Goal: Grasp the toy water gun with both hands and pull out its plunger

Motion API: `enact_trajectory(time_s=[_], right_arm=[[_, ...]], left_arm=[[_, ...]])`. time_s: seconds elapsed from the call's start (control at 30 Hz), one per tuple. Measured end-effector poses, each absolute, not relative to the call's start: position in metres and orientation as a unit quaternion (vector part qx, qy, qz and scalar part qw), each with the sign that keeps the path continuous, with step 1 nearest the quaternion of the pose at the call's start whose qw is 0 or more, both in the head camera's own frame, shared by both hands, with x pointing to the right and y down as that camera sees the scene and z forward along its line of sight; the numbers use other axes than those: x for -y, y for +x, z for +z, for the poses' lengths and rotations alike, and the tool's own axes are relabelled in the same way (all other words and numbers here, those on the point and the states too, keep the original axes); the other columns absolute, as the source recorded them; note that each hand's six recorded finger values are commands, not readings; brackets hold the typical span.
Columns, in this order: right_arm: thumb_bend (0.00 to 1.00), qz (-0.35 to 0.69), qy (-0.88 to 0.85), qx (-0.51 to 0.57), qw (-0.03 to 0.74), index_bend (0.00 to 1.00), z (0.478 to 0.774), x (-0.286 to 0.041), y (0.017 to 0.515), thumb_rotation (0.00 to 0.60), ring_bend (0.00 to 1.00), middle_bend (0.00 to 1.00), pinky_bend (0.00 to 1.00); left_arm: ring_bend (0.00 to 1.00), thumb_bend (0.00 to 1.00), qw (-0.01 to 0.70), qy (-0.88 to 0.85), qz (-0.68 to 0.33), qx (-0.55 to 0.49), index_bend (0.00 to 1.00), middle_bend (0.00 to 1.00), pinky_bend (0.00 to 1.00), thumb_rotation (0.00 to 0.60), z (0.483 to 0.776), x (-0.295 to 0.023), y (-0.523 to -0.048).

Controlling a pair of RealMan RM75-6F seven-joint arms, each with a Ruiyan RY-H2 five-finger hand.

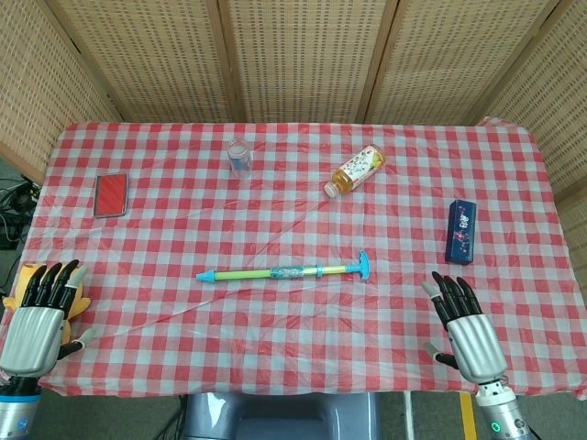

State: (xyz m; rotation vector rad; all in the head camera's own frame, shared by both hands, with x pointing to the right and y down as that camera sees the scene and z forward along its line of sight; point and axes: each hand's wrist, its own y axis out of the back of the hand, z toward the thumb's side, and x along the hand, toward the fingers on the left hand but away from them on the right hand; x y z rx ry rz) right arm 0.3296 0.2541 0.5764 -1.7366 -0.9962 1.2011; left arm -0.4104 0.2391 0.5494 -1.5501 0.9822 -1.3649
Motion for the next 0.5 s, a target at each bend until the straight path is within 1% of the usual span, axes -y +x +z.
enact_trajectory(time_s=[0.1,0.13,0.17,0.2,0.23,0.27,0.33,0.37,0.43,0.47,0.5], right_arm=[[0.06,0.472,-0.683,0.395,0.394,0.05,0.576,-0.253,0.33,0.6,0.0,0.0,0.0],[0.06,0.47,-0.682,0.397,0.395,0.06,0.576,-0.252,0.33,0.6,0.0,0.02,0.0],[0.06,0.468,-0.681,0.401,0.396,0.06,0.575,-0.251,0.33,0.6,0.01,0.04,0.0],[0.07,0.465,-0.68,0.405,0.397,0.07,0.574,-0.249,0.33,0.6,0.06,0.1,0.01],[0.07,0.462,-0.678,0.409,0.399,0.08,0.573,-0.247,0.33,0.6,0.13,0.19,0.05],[0.08,0.46,-0.676,0.412,0.402,0.09,0.573,-0.246,0.33,0.6,0.19,0.25,0.08],[0.09,0.456,-0.671,0.416,0.411,0.13,0.573,-0.24,0.328,0.6,0.37,0.43,0.2],[0.09,0.454,-0.669,0.416,0.415,0.15,0.574,-0.237,0.326,0.6,0.44,0.5,0.24],[0.11,0.453,-0.668,0.413,0.422,0.24,0.576,-0.229,0.322,0.6,0.62,0.67,0.38],[0.12,0.453,-0.668,0.411,0.425,0.27,0.577,-0.225,0.319,0.6,0.67,0.72,0.43],[0.13,0.452,-0.667,0.408,0.429,0.32,0.579,-0.219,0.314,0.6,0.74,0.78,0.51]], left_arm=[[0.0,0.12,0.413,-0.616,-0.544,-0.393,0.0,0.0,0.0,0.6,0.549,-0.239,-0.412],[0.0,0.12,0.412,-0.615,-0.545,-0.394,0.0,0.0,0.0,0.6,0.549,-0.238,-0.412],[0.0,0.12,0.411,-0.614,-0.545,-0.396,0.0,0.0,0.0,0.6,0.549,-0.238,-0.413],[0.0,0.12,0.41,-0.613,-0.546,-0.397,0.0,0.0,0.0,0.6,0.549,-0.237,-0.414],[0.0,0.12,0.409,-0.612,-0.547,-0.398,0.0,0.0,0.0,0.6,0.549,-0.237,-0.415],[0.0,0.12,0.408,-0.611,-0.548,-0.399,0.0,0.0,0.0,0.6,0.549,-0.236,-0.416],[0.0,0.12,0.408,-0.609,-0.55,-0.4,0.0,0.0,0.0,0.6,0.55,-0.235,-0.417],[0.0,0.12,0.408,-0.609,-0.55,-0.401,0.0,0.0,0.0,0.6,0.55,-0.235,-0.416],[0.0,0.12,0.408,-0.608,-0.552,-0.4,0.0,0.0,0.0,0.6,0.552,-0.234,-0.416],[0.0,0.12,0.408,-0.608,-0.552,-0.399,0.0,0.0,0.0,0.6,0.552,-0.234,-0.416],[0.0,0.12,0.408,-0.607,-0.553,-0.398,0.0,0.0,0.0,0.6,0.553,-0.234,-0.416]])
